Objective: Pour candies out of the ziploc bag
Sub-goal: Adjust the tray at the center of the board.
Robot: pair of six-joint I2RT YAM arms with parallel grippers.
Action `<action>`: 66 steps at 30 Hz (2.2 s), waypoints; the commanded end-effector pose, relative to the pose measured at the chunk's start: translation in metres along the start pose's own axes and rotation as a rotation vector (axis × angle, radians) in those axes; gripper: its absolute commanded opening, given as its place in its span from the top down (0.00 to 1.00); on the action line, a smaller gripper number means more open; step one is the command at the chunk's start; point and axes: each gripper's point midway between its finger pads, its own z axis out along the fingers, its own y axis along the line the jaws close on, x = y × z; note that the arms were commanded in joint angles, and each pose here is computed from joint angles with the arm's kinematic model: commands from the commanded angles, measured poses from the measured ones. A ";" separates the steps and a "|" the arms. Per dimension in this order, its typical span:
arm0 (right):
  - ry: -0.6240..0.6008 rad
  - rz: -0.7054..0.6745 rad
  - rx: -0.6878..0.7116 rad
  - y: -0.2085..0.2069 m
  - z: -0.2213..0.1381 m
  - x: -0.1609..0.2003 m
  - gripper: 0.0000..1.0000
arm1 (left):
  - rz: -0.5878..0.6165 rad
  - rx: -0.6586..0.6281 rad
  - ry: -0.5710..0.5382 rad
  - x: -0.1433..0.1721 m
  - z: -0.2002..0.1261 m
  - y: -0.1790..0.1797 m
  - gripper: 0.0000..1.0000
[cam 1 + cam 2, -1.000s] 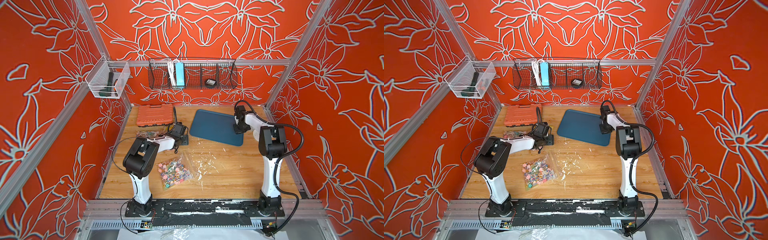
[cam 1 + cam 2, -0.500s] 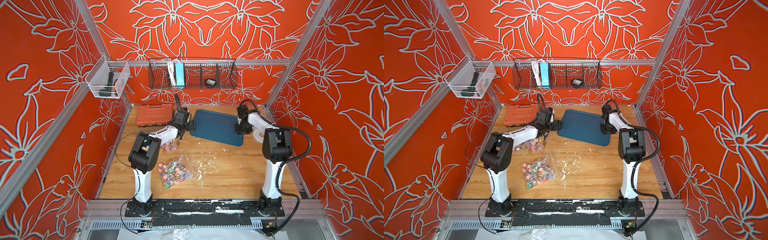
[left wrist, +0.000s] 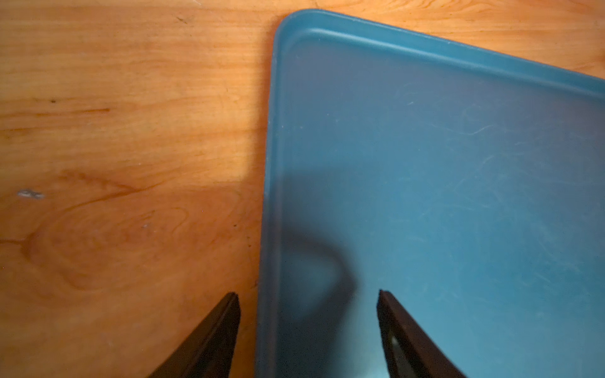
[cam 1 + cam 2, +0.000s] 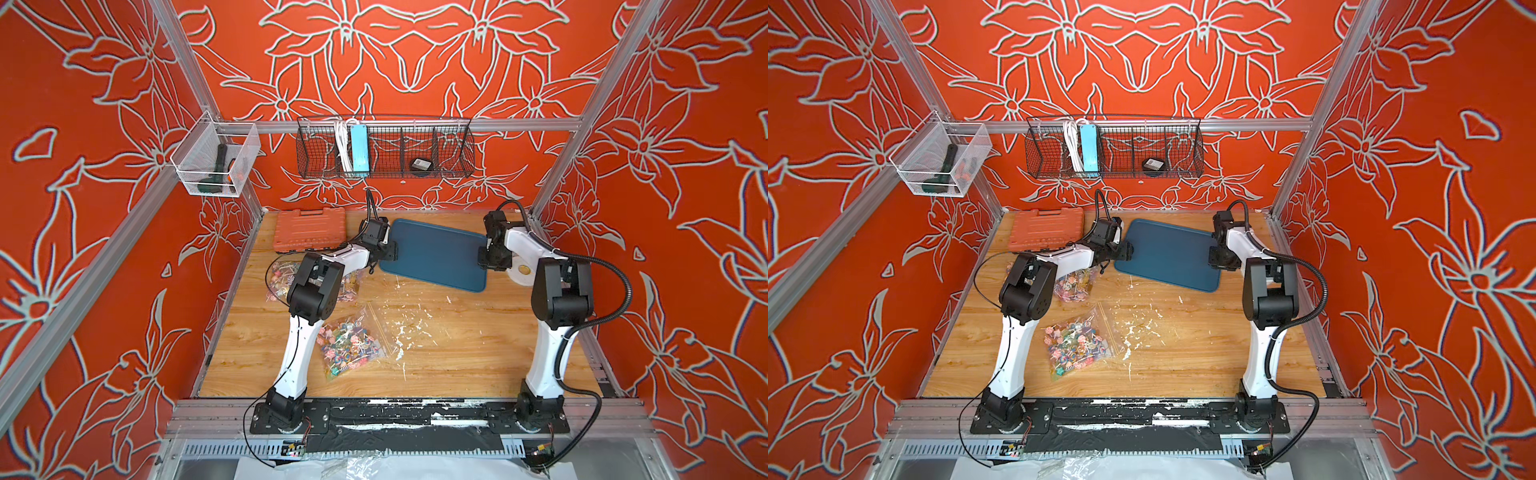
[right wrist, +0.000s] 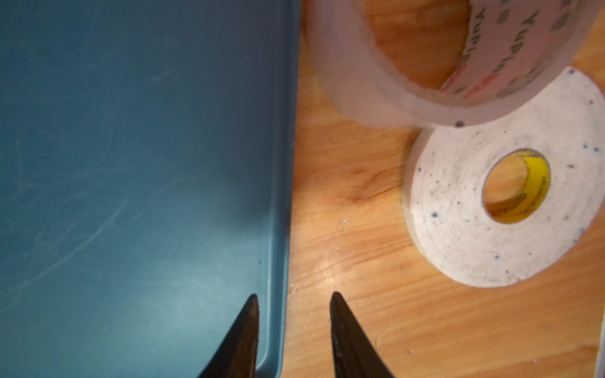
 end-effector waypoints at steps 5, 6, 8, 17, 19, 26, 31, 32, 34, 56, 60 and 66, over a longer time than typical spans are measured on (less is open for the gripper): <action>0.073 0.076 -0.082 -0.005 0.034 0.013 0.69 | 0.009 -0.011 0.058 0.029 -0.013 0.001 0.42; 0.081 0.079 -0.094 -0.004 0.037 0.014 0.70 | 0.006 -0.018 0.058 0.032 -0.017 0.003 0.43; 0.091 0.088 -0.112 -0.005 0.042 0.014 0.73 | -0.003 -0.033 0.061 0.038 -0.024 0.007 0.44; 0.142 0.089 -0.162 0.003 0.054 0.025 0.90 | -0.015 -0.025 0.087 0.069 -0.049 0.001 0.48; 0.147 0.080 -0.175 0.005 0.056 0.026 0.92 | -0.011 -0.024 0.104 0.081 -0.051 -0.002 0.49; 0.162 -0.010 -0.193 0.015 0.058 0.023 0.94 | -0.017 -0.048 0.151 0.116 -0.068 -0.002 0.51; 0.172 -0.058 -0.196 0.023 0.056 0.020 0.94 | -0.025 -0.070 0.192 0.134 -0.082 0.000 0.51; 0.171 -0.070 -0.198 0.025 0.055 0.018 0.93 | -0.028 -0.072 0.203 0.139 -0.084 0.001 0.51; 0.177 -0.086 -0.197 0.029 0.056 0.016 0.93 | -0.031 -0.073 0.216 0.146 -0.088 0.000 0.51; 0.211 -0.122 -0.183 0.048 0.068 -0.006 0.90 | -0.015 -0.137 0.236 0.163 -0.091 0.008 0.48; 0.186 -0.118 -0.182 0.047 0.055 -0.012 0.76 | -0.001 -0.149 0.201 0.142 -0.099 0.005 0.38; 0.108 -0.109 -0.192 0.044 0.013 -0.031 0.60 | 0.013 -0.143 0.110 0.087 -0.121 -0.010 0.33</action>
